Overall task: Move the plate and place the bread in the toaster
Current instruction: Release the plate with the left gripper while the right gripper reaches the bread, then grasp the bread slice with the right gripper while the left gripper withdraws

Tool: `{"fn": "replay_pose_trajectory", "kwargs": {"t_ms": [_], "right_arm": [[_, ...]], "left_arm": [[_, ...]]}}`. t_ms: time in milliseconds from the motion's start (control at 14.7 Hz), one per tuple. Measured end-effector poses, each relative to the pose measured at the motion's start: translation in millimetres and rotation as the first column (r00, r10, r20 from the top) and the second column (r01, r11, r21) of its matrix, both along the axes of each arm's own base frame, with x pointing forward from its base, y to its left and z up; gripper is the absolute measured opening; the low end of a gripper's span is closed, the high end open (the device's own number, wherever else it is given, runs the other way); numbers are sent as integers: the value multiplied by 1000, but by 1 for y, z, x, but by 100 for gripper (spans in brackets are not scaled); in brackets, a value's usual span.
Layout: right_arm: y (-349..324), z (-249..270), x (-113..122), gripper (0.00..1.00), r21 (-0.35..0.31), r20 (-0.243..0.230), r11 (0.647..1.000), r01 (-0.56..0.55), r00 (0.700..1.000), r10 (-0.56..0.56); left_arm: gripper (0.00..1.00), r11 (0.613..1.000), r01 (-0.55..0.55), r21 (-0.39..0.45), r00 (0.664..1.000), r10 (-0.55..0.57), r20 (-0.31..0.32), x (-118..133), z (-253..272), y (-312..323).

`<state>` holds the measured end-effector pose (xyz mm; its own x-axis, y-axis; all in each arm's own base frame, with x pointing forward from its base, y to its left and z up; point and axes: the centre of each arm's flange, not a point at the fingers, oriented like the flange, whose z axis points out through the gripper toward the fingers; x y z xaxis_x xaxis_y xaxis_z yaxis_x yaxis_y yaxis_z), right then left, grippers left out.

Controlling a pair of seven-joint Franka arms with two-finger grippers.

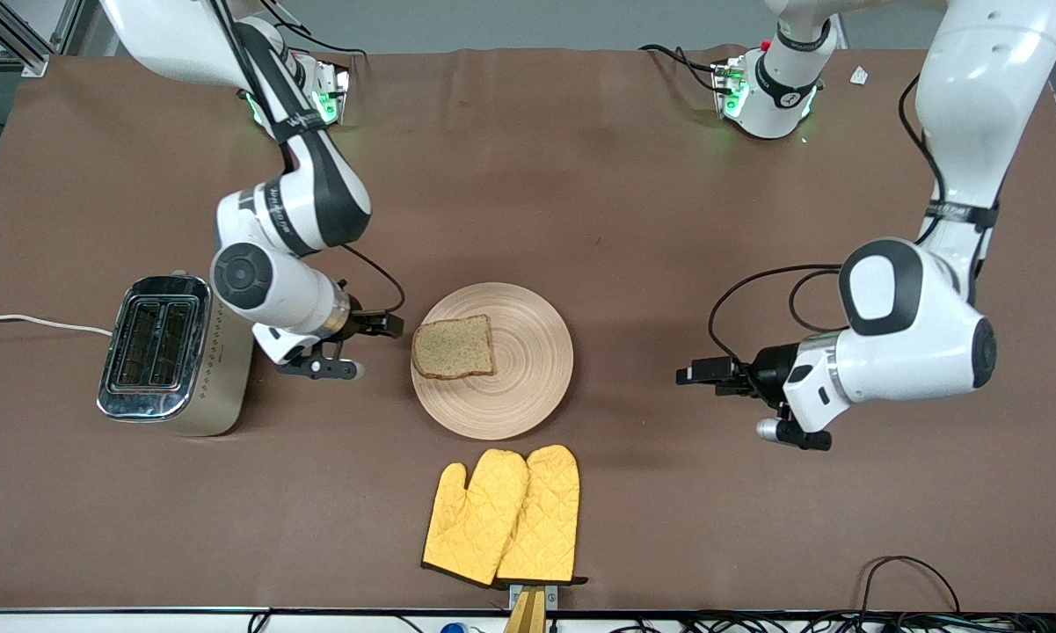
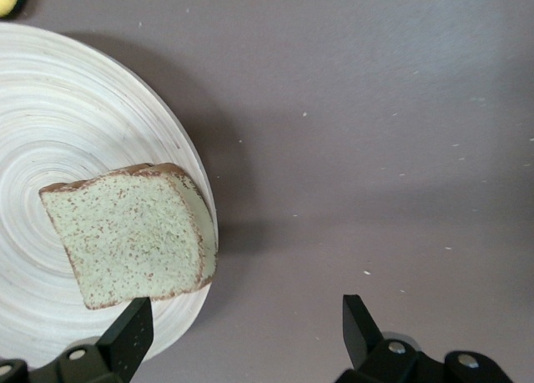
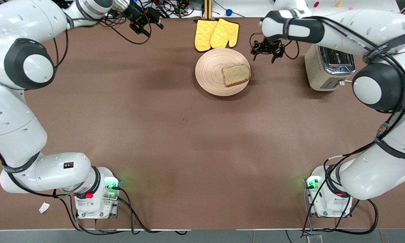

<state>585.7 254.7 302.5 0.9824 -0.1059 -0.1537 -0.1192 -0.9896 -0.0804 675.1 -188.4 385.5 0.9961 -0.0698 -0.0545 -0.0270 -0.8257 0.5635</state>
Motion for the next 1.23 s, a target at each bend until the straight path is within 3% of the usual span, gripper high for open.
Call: {"fn": "replay_pose_trajectory", "kwargs": {"t_ms": [205, 477, 614, 750, 886, 1227], "right_arm": [[20, -34, -3, 100, -16, -15, 1000, -2, 1000, 2], [27, -50, 3, 94, -16, 5, 1000, 2, 1000, -2], [28, -54, 5, 77, -16, 6, 1000, 3, 1000, -3], [31, -61, 4, 73, -15, 1, 1000, 5, 1000, -5], [35, -67, 4, 58, 9, -4, 1000, 26, 1000, -26], [47, -70, 1, 54, 20, -8, 999, 32, 999, -32]], "left_arm": [[100, 984, -25, 179, 1000, 24, 6, -17, 57, 0], [100, 912, 24, 410, 999, -31, 10, -40, 139, 29], [100, 872, 1, 490, 998, -34, 59, -50, 177, 43], [100, 814, -26, 580, 993, -45, 107, -61, 205, 53], [100, 771, -46, 635, 991, -44, 125, -69, 221, 63], [100, 744, -129, 656, 987, 31, 158, -81, 252, 104]]}}
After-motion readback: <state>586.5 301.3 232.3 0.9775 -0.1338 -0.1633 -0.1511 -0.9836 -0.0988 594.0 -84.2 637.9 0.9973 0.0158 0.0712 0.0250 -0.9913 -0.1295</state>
